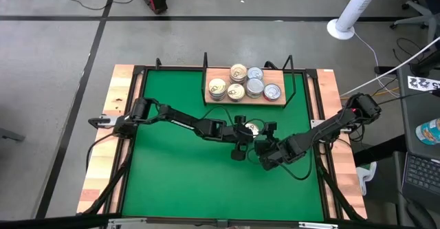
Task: Stack canned seafood by type on shelf
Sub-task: Stack the blue tuna can on top of the blue tuna can on the shelf
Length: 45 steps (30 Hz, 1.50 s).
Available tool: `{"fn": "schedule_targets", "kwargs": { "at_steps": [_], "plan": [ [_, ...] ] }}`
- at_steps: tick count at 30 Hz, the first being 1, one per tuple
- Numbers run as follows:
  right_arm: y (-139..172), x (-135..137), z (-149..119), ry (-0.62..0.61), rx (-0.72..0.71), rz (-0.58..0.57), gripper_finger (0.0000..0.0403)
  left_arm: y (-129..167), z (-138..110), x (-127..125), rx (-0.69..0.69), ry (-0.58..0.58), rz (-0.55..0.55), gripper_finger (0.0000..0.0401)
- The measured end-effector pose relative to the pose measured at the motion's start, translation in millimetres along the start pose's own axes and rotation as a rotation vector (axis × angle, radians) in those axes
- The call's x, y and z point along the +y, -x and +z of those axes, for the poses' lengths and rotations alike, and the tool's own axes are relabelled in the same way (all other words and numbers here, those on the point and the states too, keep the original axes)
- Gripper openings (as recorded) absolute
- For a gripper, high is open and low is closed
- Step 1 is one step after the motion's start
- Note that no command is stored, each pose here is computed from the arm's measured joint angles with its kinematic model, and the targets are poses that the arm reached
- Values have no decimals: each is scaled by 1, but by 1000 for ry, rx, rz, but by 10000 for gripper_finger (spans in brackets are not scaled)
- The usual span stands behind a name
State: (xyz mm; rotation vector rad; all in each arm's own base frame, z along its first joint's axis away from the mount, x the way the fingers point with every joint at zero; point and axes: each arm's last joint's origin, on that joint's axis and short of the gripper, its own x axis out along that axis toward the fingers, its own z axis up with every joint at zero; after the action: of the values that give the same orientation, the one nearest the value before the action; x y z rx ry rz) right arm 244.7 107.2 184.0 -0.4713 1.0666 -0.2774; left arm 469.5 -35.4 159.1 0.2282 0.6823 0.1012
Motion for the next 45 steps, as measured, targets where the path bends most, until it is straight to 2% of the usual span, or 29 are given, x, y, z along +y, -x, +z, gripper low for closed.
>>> {"fn": "schedule_targets", "kwargs": {
  "at_steps": [12,21,25,31,45],
  "plan": [
    [0,0,3,-17,-27,-22,280,3,3,9,-11,71,8,0],
    [-4,1,3,-11,-33,-75,280,5,5,23,-20,161,-57,0],
    [-9,9,1,21,-13,-80,280,6,6,28,-23,169,-54,0],
    [-13,18,-1,67,-18,-159,280,5,5,33,-24,209,-103,0],
    [-13,20,1,51,-30,-136,280,4,6,35,-32,226,-105,0]
  ]
}}
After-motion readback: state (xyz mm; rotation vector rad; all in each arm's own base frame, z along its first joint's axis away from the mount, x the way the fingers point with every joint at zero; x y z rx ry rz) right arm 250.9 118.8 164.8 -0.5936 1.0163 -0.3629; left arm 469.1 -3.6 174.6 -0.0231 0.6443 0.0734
